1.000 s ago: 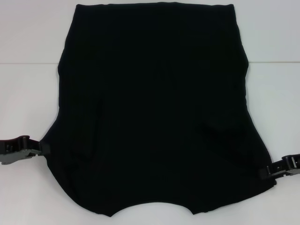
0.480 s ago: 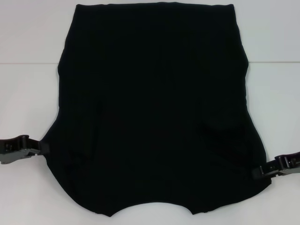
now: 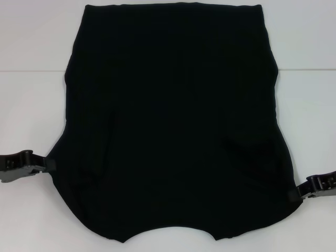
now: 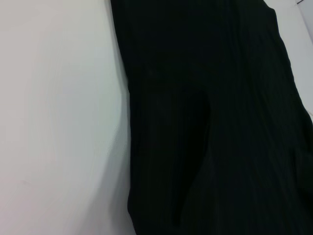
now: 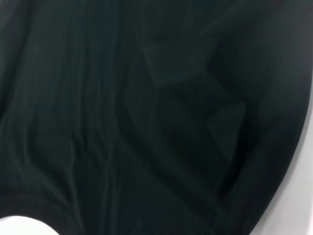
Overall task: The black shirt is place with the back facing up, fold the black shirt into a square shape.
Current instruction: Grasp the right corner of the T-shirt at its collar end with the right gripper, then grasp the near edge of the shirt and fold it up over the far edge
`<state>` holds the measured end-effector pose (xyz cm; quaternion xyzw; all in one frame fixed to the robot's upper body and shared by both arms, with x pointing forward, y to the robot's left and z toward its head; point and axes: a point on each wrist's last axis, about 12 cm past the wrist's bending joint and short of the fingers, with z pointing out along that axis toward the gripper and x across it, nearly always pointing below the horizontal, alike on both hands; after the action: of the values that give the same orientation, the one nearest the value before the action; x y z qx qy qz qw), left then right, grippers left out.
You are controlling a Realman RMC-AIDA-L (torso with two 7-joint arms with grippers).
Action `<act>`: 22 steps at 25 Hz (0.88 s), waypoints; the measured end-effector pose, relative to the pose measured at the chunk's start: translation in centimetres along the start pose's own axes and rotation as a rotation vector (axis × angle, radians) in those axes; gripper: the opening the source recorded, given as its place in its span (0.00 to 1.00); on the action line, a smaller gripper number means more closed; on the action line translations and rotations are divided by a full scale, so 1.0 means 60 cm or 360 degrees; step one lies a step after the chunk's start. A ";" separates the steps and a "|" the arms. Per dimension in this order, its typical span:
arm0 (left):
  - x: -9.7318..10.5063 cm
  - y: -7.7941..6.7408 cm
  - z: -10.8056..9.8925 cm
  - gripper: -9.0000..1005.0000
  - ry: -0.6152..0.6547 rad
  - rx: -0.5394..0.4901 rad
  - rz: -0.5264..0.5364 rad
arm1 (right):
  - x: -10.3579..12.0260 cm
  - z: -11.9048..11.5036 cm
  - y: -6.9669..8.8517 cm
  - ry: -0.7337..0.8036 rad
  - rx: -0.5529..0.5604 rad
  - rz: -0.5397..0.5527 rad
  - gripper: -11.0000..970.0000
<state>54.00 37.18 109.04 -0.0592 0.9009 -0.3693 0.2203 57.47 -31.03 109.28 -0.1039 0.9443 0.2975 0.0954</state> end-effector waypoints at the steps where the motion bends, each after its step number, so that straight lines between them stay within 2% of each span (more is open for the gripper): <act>1: 0.000 0.000 0.000 0.04 0.0000 0.0000 0.0000 | 0.000 0.000 0.000 0.0001 -0.0001 0.0000 0.24; 8: 0.001 -0.011 -0.002 0.04 0.0039 0.0076 0.0028 | 0.004 -0.008 -0.003 -0.0018 -0.0021 0.0013 0.10; 15: 0.009 -0.032 -0.005 0.04 0.0226 0.0185 0.0092 | 0.036 -0.041 -0.010 0.0009 -0.0131 0.0064 0.07; 22: 0.031 -0.047 -0.013 0.04 0.0428 0.0286 0.0120 | 0.078 -0.075 -0.013 0.0074 -0.0158 0.0106 0.08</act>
<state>51.87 35.15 110.81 0.0445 0.8873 -0.4443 0.1157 52.63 -34.94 111.33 -0.0839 0.9333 0.3444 0.0583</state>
